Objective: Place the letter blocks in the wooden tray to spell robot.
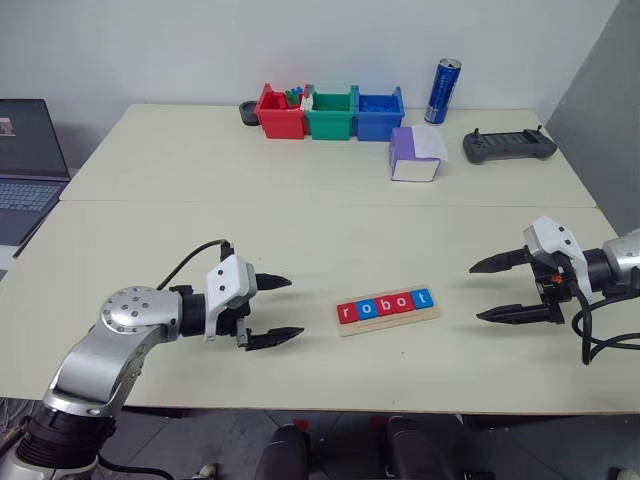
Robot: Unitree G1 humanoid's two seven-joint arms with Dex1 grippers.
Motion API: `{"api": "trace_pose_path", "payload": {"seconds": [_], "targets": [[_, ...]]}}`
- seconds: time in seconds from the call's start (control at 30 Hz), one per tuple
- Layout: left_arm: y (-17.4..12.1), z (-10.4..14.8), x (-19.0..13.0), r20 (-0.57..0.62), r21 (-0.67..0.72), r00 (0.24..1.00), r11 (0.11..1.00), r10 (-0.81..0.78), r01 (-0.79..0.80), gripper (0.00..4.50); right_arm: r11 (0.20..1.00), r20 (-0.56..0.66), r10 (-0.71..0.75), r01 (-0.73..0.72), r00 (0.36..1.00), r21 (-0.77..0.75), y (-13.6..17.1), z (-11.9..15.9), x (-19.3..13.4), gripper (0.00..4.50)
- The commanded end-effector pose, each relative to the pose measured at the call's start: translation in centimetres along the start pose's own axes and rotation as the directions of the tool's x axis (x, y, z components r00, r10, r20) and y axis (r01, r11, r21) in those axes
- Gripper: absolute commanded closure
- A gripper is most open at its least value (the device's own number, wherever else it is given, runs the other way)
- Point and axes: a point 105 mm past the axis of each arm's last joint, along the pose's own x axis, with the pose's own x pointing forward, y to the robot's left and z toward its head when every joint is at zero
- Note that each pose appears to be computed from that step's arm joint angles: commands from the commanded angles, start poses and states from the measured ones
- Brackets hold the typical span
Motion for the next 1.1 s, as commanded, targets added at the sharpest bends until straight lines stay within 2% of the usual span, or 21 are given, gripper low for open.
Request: {"api": "trace_pose_path", "payload": {"seconds": [0.03,0.3,0.43,0.53,0.6,0.67,0.77,0.9,1.1], "targets": [[0.5,0.8,-1.0,0.005,0.033,1.0,0.999,0.022,-0.022,0.0,0.999,-0.003,-0.021,0.021,1.0,-0.035,-0.4,0.8,-1.0,0.03],[0.8,1.4,-1.6,0.022,0.035,0.999,0.999,0.042,-0.042,0.0,0.997,0.027,-0.078,0.078,0.997,-0.015,-0.8,0.9,-1.5,0.03],[2.3,2.3,-3.7,0.077,0.005,0.983,0.985,0.169,-0.17,0.0,0.981,0.068,-0.188,0.184,0.98,0.058,-0.6,0.4,-3.1,0.03],[4.4,2.3,-5.9,0.118,-0.026,0.928,0.935,0.354,-0.353,0.0,0.938,0.12,-0.333,0.316,0.935,0.143,-1.0,-0.1,-4.7,0.03],[6.0,2.0,-8.0,0.145,-0.078,0.849,0.861,0.508,-0.502,0.0,0.881,0.163,-0.457,0.42,0.874,0.219,-1.6,-0.8,-5.8,0.03],[6.3,1.7,-9.3,0.151,-0.117,0.802,0.816,0.578,-0.566,0.0,0.844,0.19,-0.514,0.454,0.836,0.285,-1.4,-1.6,-6.3,0.03],[5.5,1.9,-9.1,0.148,-0.118,0.825,0.838,0.546,-0.533,0.0,0.874,0.156,-0.446,0.391,0.881,0.289,-0.1,-2.4,-5.2,0.03],[4.3,3.3,-8.3,0.157,-0.097,0.894,0.907,0.42,-0.409,0.0,0.931,0.116,-0.324,0.295,0.939,0.215,0.2,-1.5,-4.4,0.03],[3.4,3.6,-9.2,0.091,-0.097,0.941,0.943,0.326,-0.317,0.0,0.959,0.069,-0.265,0.255,0.962,0.121,-0.9,-0.4,-5.0,0.03]]}}
